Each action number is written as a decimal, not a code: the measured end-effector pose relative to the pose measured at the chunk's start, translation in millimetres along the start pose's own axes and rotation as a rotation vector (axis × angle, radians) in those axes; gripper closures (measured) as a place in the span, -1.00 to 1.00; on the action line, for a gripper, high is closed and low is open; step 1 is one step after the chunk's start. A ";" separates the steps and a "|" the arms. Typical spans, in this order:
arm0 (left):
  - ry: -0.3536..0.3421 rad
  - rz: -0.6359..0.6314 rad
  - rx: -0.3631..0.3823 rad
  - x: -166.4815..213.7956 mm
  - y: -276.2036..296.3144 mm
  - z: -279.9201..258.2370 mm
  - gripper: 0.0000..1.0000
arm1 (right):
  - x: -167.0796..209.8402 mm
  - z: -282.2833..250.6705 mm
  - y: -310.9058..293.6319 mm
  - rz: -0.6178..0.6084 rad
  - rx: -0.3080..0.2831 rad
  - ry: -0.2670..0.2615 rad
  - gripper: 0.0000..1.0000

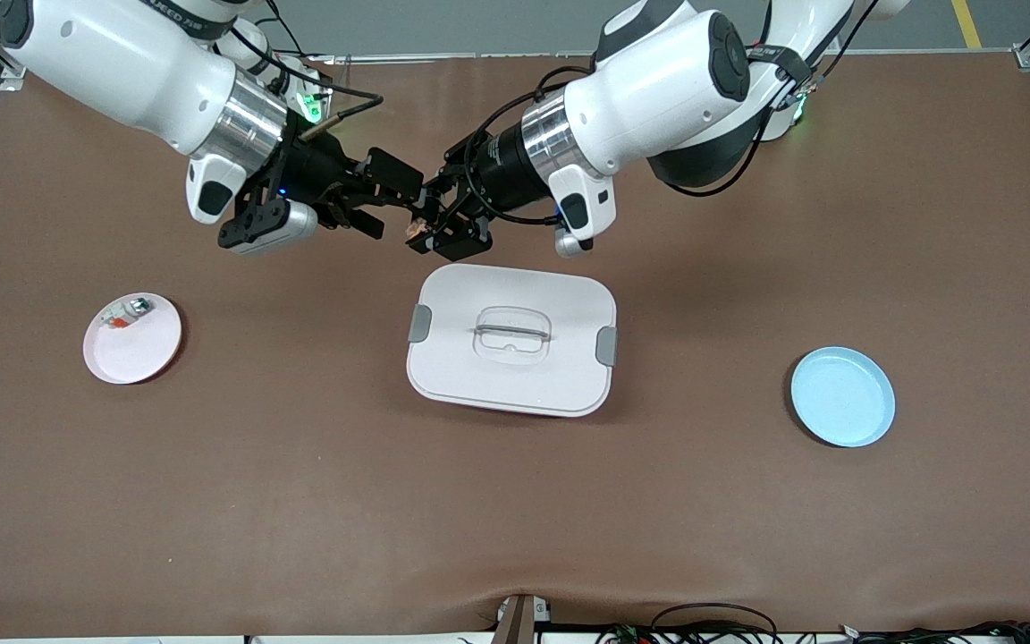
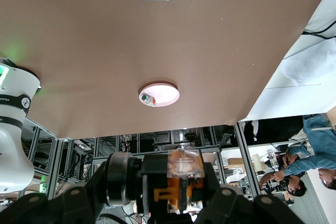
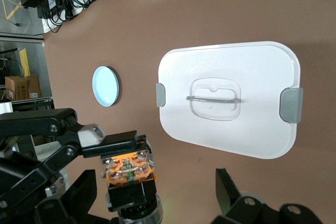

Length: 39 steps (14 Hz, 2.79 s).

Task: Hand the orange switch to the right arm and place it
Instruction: 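Bring the switch above the box toward the right gripper, then grasp the switch with the right gripper beside the left gripper, then carry the switch to the white plate while the left gripper releases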

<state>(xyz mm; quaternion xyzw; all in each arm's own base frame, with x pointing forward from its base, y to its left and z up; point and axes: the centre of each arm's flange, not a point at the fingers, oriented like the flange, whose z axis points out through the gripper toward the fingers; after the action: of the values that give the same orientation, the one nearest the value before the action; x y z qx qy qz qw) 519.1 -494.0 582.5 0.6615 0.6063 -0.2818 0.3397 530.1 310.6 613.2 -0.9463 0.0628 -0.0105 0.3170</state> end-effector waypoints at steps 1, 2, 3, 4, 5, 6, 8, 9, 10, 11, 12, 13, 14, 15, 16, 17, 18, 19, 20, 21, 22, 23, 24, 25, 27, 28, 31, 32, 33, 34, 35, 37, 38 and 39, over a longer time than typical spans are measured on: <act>0.000 0.000 0.000 0.0 0.0 0.0 -0.44 | -1.8 1.5 -2.5 -0.008 -0.002 0.003 -1.00; 0.000 0.000 0.000 0.0 0.0 0.0 -0.44 | -4.1 3.3 -5.7 -0.015 -0.002 0.005 -0.99; 0.000 0.000 0.000 0.0 0.0 0.0 -0.44 | -6.4 4.9 -9.0 -0.022 0.001 0.008 -0.96; 0.000 0.000 0.000 0.0 0.0 0.0 -0.44 | -7.8 5.9 -11.3 -0.026 0.003 0.011 -0.90; 0.000 0.000 0.000 0.0 0.0 0.0 -0.44 | -8.4 6.3 -12.7 -0.029 0.005 0.014 -0.90; 0.000 0.000 0.000 0.0 0.1 -0.1 -0.44 | -8.9 6.6 -13.5 -0.032 0.004 0.017 -0.76; 0.000 0.000 0.000 -0.1 0.1 -0.2 -0.44 | -9.8 8.0 -14.9 -0.049 -0.014 0.031 -0.27; 0.000 0.000 0.001 0.0 -0.2 0.3 -0.44 | -10.9 8.6 -17.0 -0.057 -0.015 0.039 -0.10; 0.002 0.000 0.002 0.7 -0.4 1.2 -0.44 | -12.0 9.3 -18.7 -0.061 -0.017 0.043 0.13; 0.002 0.000 0.000 0.9 -0.2 1.2 -0.44 | -11.7 9.5 -18.7 -0.052 -0.017 0.045 0.17; 0.002 0.000 0.000 1.0 -0.2 1.3 -0.44 | -11.7 9.5 -18.7 -0.052 -0.017 0.045 0.17; 0.002 0.000 -0.001 1.0 -0.1 1.3 -0.44 | -11.6 9.6 -18.7 -0.052 -0.017 0.045 0.17; 0.002 0.000 -0.001 1.0 -0.1 1.3 -0.44 | -11.7 9.6 -18.7 -0.052 -0.017 0.045 0.17; 0.002 0.000 -0.001 1.0 -0.1 1.3 -0.44 | -11.7 9.6 -18.7 -0.052 -0.017 0.045 0.17; 0.002 0.000 -0.001 1.0 -0.1 1.3 -0.44 | -11.7 9.6 -18.7 -0.052 -0.017 0.045 0.17; 0.002 0.000 -0.001 1.0 -0.1 1.3 -0.44 | -11.7 9.6 -18.7 -0.052 -0.017 0.045 0.17; 0.002 0.000 -0.001 1.0 -0.1 1.3 -0.44 | -11.7 9.6 -18.7 -0.052 -0.017 0.045 0.17; 0.002 0.000 -0.001 1.1 -0.1 1.3 -0.44 | -11.6 9.7 -18.7 -0.052 -0.017 0.045 0.17; 0.003 0.000 0.000 1.3 -0.1 1.5 -0.44 | -11.6 9.9 -18.7 -0.051 -0.017 0.045 0.17; 0.003 -0.001 -0.001 1.2 -0.1 1.4 -0.52 | -11.6 10.7 -18.2 -0.053 -0.022 0.044 0.17; 0.000 -0.006 -0.005 0.4 1.0 -0.3 -0.73 | -11.7 13.1 -16.6 -0.055 -0.031 0.040 0.17; -0.002 -0.010 -0.008 0.1 2.3 -2.1 -0.96 | -11.5 15.9 -14.8 -0.059 -0.036 0.036 0.17; -0.003 -0.013 -0.011 0.0 3.5 -3.7 -1.00 | -11.2 18.7 -12.9 -0.072 -0.041 0.031 0.17; -0.003 -0.015 -0.013 0.5 4.3 -4.4 -1.00 | -10.9 21.4 -11.2 -0.094 -0.046 0.025 0.17; -0.002 -0.017 -0.016 2.0 6.2 -6.0 -1.00 | -9.6 26.9 -6.9 -0.150 -0.059 0.009 0.17; -0.002 -0.020 -0.019 3.5 8.0 -7.3 -1.00 | -8.0 28.2 -3.7 -0.195 -0.065 0.002 0.17; 0.014 -0.028 -0.037 14.6 17.8 -12.8 -1.00 | 1.1 26.9 18.5 -0.356 -0.140 -0.043 0.17; 0.032 -0.027 -0.044 21.8 21.9 -12.4 -1.00 | 6.5 24.5 30.9 -0.400 -0.186 -0.062 0.17; 0.050 -0.029 -0.050 31.4 27.4 -10.6 -1.00 | 12.9 20.8 47.4 -0.449 -0.247 -0.089 0.17; 0.069 -0.031 -0.053 40.9 32.4 -8.1 -1.00 | 19.2 16.1 62.4 -0.505 -0.302 -0.113 0.17; 0.088 -0.032 -0.055 51.1 36.8 -4.9 -1.00 | 25.8 10.3 77.5 -0.570 -0.348 -0.140 0.17; 0.118 -0.043 -0.061 69.7 45.4 -2.7 -1.00 | 42.1 -4.7 108.3 -0.726 -0.410 -0.185 0.17; 0.135 -0.043 -0.067 77.5 49.5 -3.5 -1.00 | 50.2 -11.2 125.5 -0.808 -0.442 -0.210 0.17; 0.152 -0.039 -0.071 84.2 52.5 -3.8 -1.00 | 57.5 -15.9 143.7 -0.877 -0.472 -0.239 0.17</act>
<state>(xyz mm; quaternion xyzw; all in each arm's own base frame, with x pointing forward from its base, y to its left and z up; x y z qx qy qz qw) 580.1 -441.4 524.4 0.6566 0.6528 -0.2154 0.3104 570.0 180.2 538.4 -0.9241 -0.3760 -0.0197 0.0652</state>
